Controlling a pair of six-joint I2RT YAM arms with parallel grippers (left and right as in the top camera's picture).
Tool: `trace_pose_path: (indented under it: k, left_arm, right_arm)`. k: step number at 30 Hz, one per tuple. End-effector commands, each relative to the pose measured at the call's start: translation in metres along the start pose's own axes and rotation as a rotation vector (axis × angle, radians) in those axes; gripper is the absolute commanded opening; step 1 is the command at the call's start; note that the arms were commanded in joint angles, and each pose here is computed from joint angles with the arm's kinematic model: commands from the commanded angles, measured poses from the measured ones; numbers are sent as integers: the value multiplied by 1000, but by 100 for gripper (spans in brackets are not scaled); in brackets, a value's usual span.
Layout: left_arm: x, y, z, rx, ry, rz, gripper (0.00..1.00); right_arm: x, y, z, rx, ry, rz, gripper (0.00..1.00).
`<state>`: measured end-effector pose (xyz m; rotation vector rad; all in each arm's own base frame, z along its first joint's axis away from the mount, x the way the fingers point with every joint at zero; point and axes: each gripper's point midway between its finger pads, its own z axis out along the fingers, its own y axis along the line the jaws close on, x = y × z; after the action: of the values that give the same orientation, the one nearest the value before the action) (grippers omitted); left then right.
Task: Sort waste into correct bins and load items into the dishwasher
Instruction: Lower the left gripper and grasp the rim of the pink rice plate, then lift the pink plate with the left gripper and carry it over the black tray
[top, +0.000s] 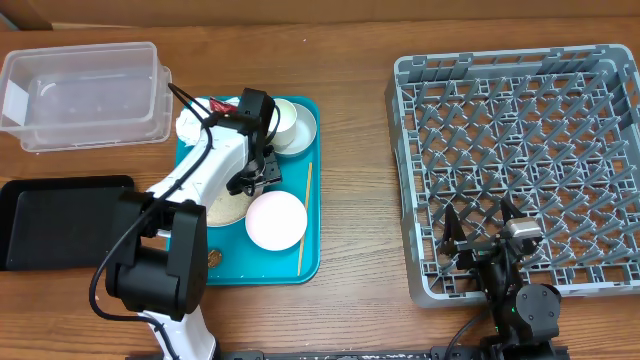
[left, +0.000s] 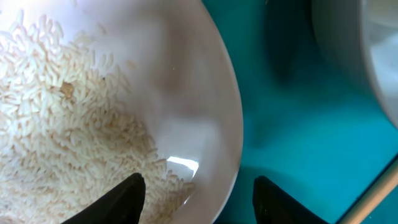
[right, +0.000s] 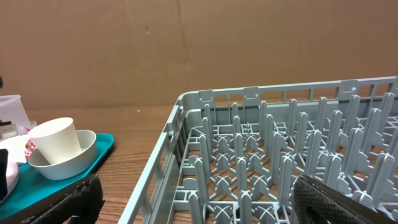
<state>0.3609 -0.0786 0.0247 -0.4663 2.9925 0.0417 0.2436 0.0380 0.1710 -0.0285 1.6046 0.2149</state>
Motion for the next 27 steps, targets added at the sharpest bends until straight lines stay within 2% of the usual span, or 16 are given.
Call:
trace_pose_path:
  k: [1,5,8,17,23,27]
  left_arm:
    - [4,7,6,-23,8,-33,58]
    - [5,7,6,-24,9,-32,57]
    - [7,7,6,-29,16,-29,50]
    - [19,2,14,-35,20,-25,49]
    - [19,5,15,-48,18,-24,35]
    - [21,6,15,-52,25,-24,32]
  right_arm:
    - [1,-2,0,7,-9,-5,100]
    - [1,-2,0,7,-9,-6,100]
    - [1,-2,0,7,-9,-5,100]
    - [1,-2,0,7,-9,-5,100]
    - [1,-2,0,7,-9,-5,100]
    - [1,-2,0,7,-9,-5,100]
